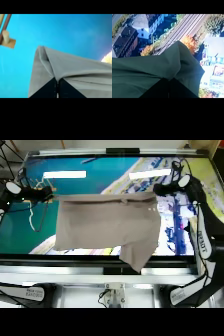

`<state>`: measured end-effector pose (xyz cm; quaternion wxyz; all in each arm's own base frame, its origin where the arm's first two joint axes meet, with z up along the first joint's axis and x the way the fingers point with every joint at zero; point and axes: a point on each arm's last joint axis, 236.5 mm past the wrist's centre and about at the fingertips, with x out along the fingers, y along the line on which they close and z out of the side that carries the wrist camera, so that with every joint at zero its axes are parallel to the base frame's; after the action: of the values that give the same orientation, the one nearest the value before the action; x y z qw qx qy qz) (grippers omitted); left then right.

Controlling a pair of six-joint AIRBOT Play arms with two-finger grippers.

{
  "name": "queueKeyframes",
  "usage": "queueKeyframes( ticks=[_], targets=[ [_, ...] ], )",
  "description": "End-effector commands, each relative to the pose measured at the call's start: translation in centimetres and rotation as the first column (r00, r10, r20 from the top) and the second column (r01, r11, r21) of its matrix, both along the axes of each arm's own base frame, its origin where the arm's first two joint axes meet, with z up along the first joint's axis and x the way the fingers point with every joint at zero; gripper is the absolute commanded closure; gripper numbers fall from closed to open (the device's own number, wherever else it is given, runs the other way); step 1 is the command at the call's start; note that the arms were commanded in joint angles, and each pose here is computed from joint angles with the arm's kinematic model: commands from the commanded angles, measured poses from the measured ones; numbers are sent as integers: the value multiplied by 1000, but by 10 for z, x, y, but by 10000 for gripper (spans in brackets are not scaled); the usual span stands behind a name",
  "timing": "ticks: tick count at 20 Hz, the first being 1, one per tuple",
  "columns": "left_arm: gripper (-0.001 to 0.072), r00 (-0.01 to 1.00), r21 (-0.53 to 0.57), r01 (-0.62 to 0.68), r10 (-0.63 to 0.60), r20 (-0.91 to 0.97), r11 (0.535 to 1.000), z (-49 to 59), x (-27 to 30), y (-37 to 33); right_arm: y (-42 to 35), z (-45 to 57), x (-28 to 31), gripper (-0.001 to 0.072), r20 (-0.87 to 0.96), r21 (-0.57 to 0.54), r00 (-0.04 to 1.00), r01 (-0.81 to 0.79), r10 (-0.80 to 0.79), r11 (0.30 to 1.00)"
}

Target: Fold the shirts.

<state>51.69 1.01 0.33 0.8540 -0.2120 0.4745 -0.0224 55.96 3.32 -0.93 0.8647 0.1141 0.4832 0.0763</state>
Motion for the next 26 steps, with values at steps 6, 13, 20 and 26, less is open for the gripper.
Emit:
queueKeyframes(
  ticks=[6, 13, 20, 26],
  targets=[
    [674, 924, -106, 117, -147, -353, 988, -72, -98, -25, 1, -51, -85, 647, -361, -9, 929, -91, 82, 996],
    [674, 939, -85, 78, -102, -329, 993, -85, -90, -20, 13, -66, -88, 646, -399, 0, 915, -67, 61, 998],
    [674, 948, -84, 68, -90, -305, 994, -71, -82, -11, 3, -69, -95, 647, -428, -42, 902, -76, 51, 996],
    [674, 926, -122, 93, -131, -354, 988, -87, -89, -34, -1, -73, -106, 633, -484, -52, 875, -18, -9, 999]
  ],
)
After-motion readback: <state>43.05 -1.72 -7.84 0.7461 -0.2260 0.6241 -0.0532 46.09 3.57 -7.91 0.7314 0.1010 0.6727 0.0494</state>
